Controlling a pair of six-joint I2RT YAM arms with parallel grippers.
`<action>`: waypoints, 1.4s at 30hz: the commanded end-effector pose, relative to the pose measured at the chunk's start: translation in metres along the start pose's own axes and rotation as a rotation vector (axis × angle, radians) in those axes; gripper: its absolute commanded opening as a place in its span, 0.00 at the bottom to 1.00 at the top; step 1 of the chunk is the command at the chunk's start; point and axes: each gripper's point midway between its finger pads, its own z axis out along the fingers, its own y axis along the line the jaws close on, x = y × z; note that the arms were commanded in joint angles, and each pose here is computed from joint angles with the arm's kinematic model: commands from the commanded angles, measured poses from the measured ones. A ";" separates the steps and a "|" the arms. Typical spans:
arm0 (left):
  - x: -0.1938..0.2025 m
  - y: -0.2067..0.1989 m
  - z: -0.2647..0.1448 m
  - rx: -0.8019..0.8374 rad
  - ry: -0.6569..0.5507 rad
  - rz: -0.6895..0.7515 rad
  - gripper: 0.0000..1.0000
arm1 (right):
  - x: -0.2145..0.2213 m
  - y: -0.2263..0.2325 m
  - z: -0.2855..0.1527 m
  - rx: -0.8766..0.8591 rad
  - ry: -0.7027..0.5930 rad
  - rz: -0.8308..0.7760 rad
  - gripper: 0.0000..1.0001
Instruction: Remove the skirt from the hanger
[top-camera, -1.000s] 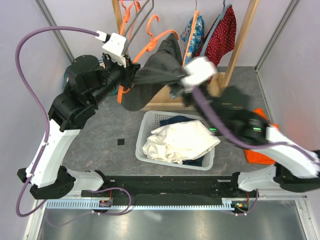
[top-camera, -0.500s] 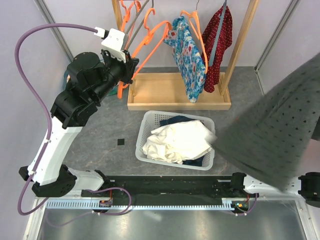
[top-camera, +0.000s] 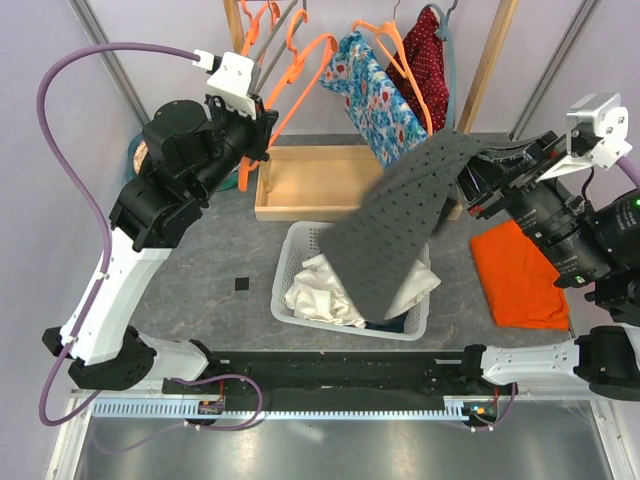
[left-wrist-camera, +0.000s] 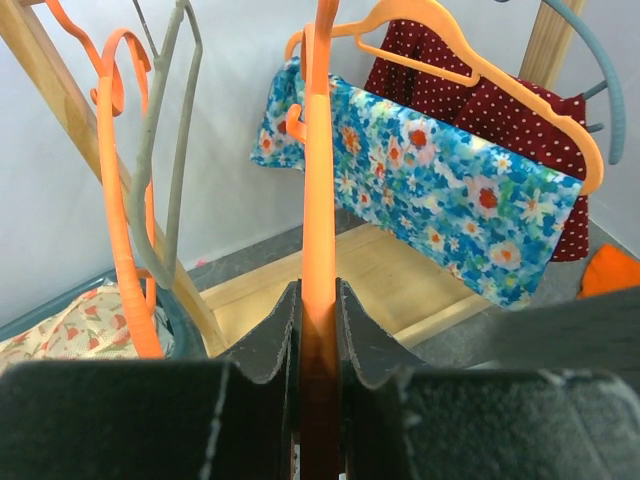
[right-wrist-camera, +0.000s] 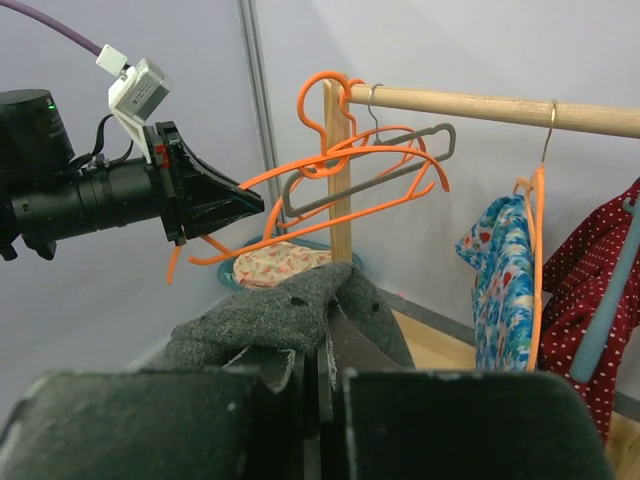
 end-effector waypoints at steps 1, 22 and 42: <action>-0.030 0.008 -0.002 -0.029 -0.096 0.007 0.02 | -0.021 0.004 -0.004 -0.031 -0.075 0.075 0.00; -0.032 0.008 -0.007 -0.022 -0.106 0.017 0.02 | 0.099 -0.002 0.009 0.104 0.191 -0.053 0.00; -0.022 0.007 -0.008 -0.014 -0.088 0.036 0.02 | 0.394 0.054 0.017 0.100 0.821 0.029 0.00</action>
